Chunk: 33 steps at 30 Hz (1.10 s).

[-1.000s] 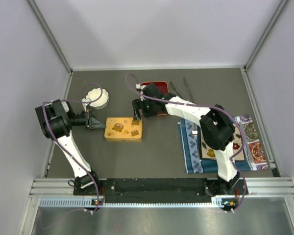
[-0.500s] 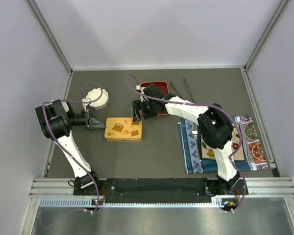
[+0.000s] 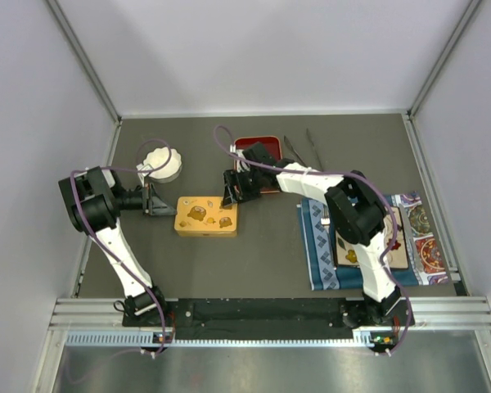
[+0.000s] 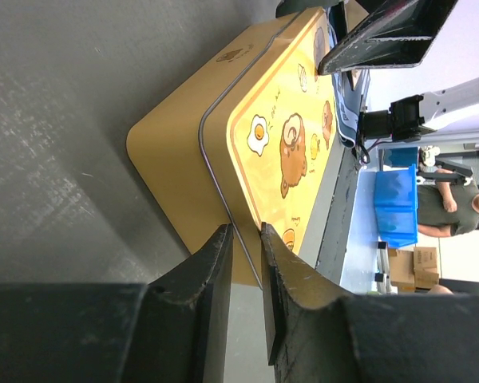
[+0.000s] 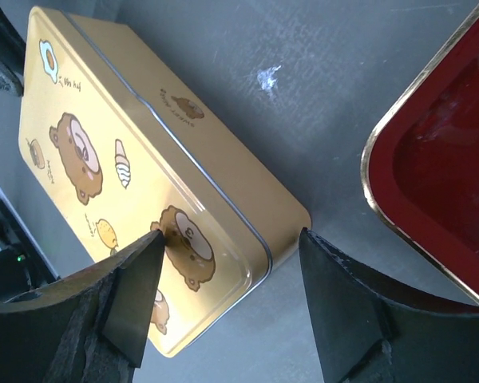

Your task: Pack the cookies

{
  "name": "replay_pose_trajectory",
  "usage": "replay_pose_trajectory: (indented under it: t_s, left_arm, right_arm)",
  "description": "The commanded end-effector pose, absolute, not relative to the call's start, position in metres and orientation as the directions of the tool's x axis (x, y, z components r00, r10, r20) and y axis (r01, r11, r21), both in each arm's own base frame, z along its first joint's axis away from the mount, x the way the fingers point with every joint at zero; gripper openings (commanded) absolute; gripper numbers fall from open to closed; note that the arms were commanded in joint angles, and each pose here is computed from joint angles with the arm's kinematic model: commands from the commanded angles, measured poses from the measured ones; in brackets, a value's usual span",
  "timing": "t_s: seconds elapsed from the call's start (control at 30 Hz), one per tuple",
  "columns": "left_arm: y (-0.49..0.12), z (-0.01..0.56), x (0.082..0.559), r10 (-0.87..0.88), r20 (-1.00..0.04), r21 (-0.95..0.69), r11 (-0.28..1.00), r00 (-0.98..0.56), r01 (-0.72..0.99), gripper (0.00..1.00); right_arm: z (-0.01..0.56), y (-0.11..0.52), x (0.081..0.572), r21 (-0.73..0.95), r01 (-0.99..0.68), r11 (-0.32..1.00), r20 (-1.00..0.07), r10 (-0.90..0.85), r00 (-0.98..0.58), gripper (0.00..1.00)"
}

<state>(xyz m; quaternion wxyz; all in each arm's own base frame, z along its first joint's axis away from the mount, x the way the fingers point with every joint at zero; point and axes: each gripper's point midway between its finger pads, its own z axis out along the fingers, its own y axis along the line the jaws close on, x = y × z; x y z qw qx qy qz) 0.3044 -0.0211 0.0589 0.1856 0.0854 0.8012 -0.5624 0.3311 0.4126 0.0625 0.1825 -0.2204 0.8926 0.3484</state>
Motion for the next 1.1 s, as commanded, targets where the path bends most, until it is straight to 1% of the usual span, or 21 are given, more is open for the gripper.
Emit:
replay_pose_trajectory:
  t_s: [0.0, 0.13, 0.17, 0.37, 0.5, 0.67, 0.73, 0.83, 0.87, 0.97, 1.07]
  left_arm:
    - [-0.028, 0.087, 0.287, -0.061, -0.319, -0.905, 0.318, -0.946, 0.284, 0.25]
    - [-0.028, 0.089, 0.286, -0.059, -0.328, -0.901, 0.32, -0.943, 0.293, 0.25]
    - [-0.028, 0.089, 0.286, -0.058, -0.33, -0.9, 0.321, -0.942, 0.295, 0.25]
    - [-0.028, 0.091, 0.285, -0.055, -0.334, -0.897, 0.325, -0.941, 0.3, 0.25]
    - [-0.028, 0.09, 0.284, -0.049, -0.335, -0.895, 0.327, -0.941, 0.302, 0.24]
    - [-0.028, 0.089, 0.284, -0.048, -0.337, -0.896, 0.324, -0.94, 0.305, 0.24]
    - [-0.028, 0.087, 0.283, -0.047, -0.337, -0.896, 0.322, -0.94, 0.306, 0.24]
    - [-0.028, 0.088, 0.284, -0.048, -0.342, -0.894, 0.323, -0.939, 0.309, 0.24]
    - [-0.028, 0.089, 0.285, -0.048, -0.346, -0.893, 0.323, -0.937, 0.313, 0.24]
    - [-0.028, 0.091, 0.287, -0.049, -0.349, -0.891, 0.327, -0.936, 0.315, 0.24]
    - [-0.027, 0.094, 0.288, -0.052, -0.355, -0.888, 0.331, -0.934, 0.319, 0.25]
  right_arm:
    - [0.049, 0.416, 0.327, 0.577, -0.523, 0.628, -0.464, -0.275, -0.842, 0.67]
    - [0.04, 0.415, 0.321, 0.6, -0.506, 0.62, -0.435, -0.279, -0.856, 0.59]
    - [0.038, 0.414, 0.32, 0.604, -0.501, 0.62, -0.428, -0.278, -0.86, 0.54]
    - [0.028, 0.413, 0.316, 0.63, -0.47, 0.618, -0.387, -0.275, -0.88, 0.44]
    - [0.028, 0.413, 0.316, 0.629, -0.472, 0.618, -0.389, -0.275, -0.879, 0.38]
    - [0.028, 0.41, 0.315, 0.624, -0.467, 0.626, -0.381, -0.278, -0.882, 0.36]
    - [0.032, 0.409, 0.314, 0.624, -0.475, 0.621, -0.388, -0.281, -0.878, 0.37]
    - [0.042, 0.408, 0.314, 0.617, -0.497, 0.61, -0.413, -0.287, -0.864, 0.45]
    - [0.045, 0.407, 0.314, 0.612, -0.506, 0.608, -0.423, -0.289, -0.859, 0.51]
    - [0.059, 0.406, 0.315, 0.602, -0.528, 0.599, -0.452, -0.289, -0.844, 0.59]
    - [0.071, 0.406, 0.317, 0.592, -0.548, 0.591, -0.479, -0.29, -0.829, 0.63]
